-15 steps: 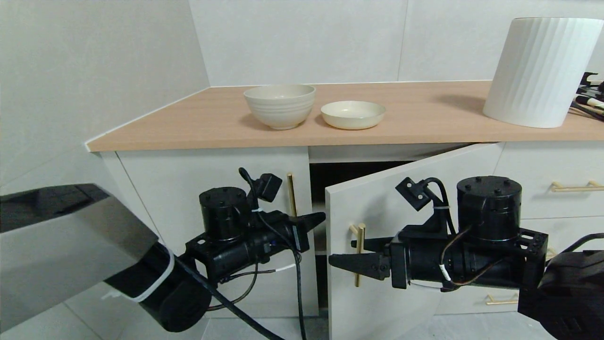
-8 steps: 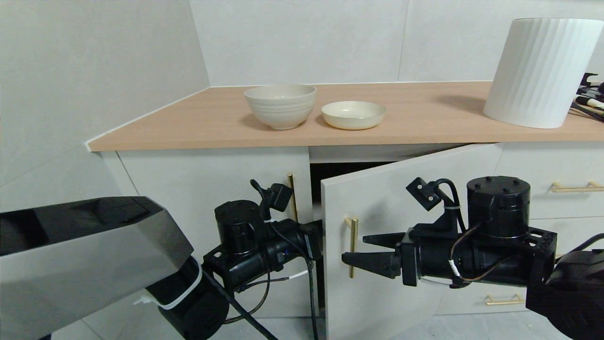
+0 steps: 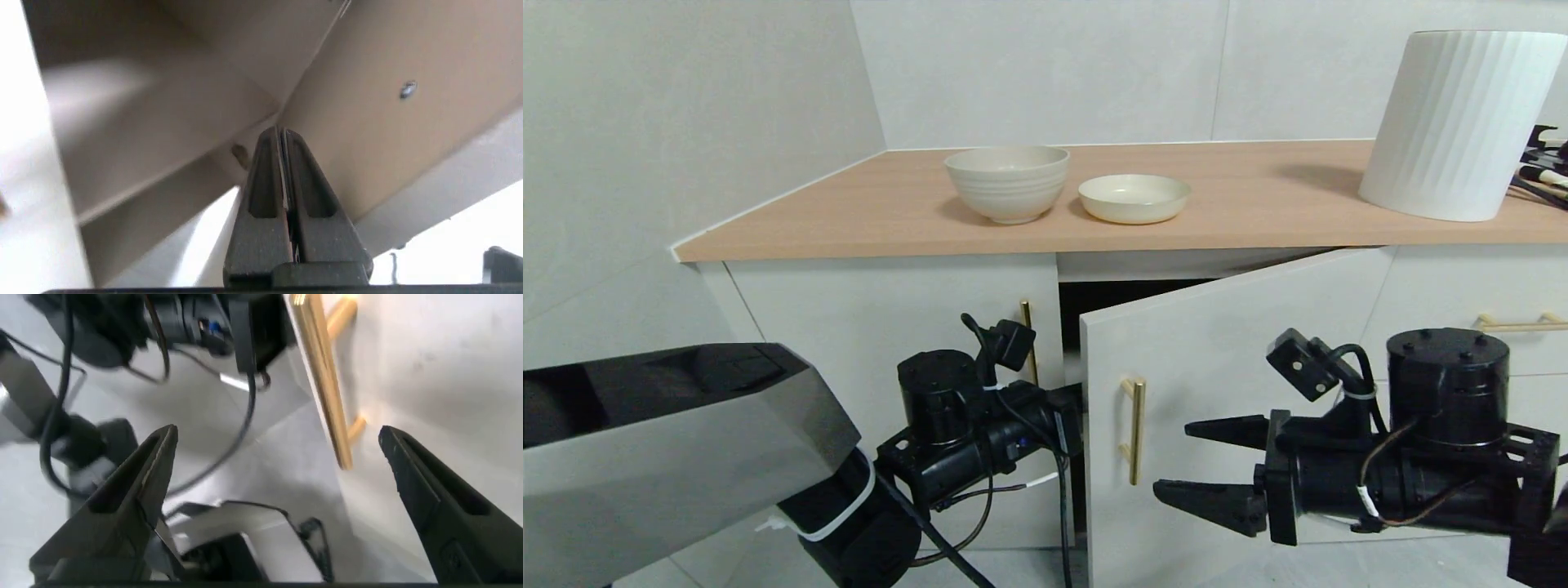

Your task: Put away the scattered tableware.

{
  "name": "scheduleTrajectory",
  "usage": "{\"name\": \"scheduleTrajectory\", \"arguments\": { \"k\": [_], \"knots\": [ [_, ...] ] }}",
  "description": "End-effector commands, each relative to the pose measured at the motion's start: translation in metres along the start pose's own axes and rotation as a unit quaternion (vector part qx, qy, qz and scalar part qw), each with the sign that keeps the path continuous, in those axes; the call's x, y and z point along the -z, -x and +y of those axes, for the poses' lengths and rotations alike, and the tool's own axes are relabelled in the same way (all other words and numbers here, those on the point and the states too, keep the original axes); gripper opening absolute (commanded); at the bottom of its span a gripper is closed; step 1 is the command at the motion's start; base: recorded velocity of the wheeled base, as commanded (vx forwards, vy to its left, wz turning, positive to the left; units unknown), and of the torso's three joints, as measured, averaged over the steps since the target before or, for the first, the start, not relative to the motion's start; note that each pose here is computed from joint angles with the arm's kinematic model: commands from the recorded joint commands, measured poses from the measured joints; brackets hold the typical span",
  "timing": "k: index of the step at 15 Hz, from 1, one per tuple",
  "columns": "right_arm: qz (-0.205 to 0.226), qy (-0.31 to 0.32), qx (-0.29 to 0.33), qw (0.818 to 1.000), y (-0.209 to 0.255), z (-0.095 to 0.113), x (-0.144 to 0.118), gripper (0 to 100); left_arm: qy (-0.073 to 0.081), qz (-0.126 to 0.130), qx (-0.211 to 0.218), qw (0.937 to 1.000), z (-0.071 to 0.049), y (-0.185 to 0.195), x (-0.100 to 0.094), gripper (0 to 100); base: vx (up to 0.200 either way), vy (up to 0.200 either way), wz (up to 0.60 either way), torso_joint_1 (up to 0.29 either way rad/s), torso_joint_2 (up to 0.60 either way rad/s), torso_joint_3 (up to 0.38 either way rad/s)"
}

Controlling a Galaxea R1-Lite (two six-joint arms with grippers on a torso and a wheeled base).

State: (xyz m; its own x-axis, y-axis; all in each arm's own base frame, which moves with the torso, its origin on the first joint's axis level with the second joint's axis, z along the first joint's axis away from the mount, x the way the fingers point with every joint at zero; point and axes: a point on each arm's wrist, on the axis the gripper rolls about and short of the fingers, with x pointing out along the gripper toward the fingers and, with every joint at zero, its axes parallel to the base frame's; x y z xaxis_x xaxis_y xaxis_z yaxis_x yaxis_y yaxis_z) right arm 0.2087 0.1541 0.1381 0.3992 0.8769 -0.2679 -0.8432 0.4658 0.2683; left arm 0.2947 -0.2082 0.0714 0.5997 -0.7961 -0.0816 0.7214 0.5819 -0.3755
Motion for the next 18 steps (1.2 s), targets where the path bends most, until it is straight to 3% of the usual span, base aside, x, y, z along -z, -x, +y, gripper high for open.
{"name": "scheduleTrajectory", "arguments": {
  "k": [1,2,3,5,8,14,18],
  "knots": [
    [0.002,0.009,0.017,1.000,0.023,0.014,0.006,100,-0.007,-0.011,0.006,0.9999,-0.005,0.003,-0.010,0,0.000,0.000,0.00,0.000,0.00,0.000],
    [0.011,0.006,0.043,0.999,0.025,0.017,0.010,100,-0.009,-0.012,0.006,0.9999,-0.006,0.002,-0.013,0,0.000,0.000,0.00,0.000,0.00,0.000],
    [0.031,0.007,0.104,0.994,0.027,0.029,0.015,100,-0.028,-0.011,0.005,0.9995,-0.007,0.000,-0.019,0,0.000,0.000,0.00,0.000,0.00,0.000],
    [0.063,0.012,0.128,0.990,0.038,0.050,0.020,100,-0.053,-0.003,0.001,0.9986,-0.008,-0.007,-0.029,0,0.000,0.000,0.00,0.000,0.00,0.000],
    [0.075,-0.018,0.089,0.993,0.056,0.068,0.025,100,-0.050,0.013,0.004,0.9987,-0.012,-0.007,-0.027,0,0.000,0.000,0.00,0.000,0.00,0.000],
    [0.093,-0.029,0.085,0.992,0.055,0.067,0.033,100,-0.049,0.030,0.017,0.9982,-0.022,-0.006,-0.014,0,0.000,0.000,0.00,0.000,0.00,0.000],
    [0.091,-0.029,0.081,0.992,0.056,0.068,0.033,100,-0.048,0.034,0.022,0.9980,-0.026,-0.007,-0.011,0,-0.200,0.000,0.00,-0.001,0.00,0.006]
  ]
}}
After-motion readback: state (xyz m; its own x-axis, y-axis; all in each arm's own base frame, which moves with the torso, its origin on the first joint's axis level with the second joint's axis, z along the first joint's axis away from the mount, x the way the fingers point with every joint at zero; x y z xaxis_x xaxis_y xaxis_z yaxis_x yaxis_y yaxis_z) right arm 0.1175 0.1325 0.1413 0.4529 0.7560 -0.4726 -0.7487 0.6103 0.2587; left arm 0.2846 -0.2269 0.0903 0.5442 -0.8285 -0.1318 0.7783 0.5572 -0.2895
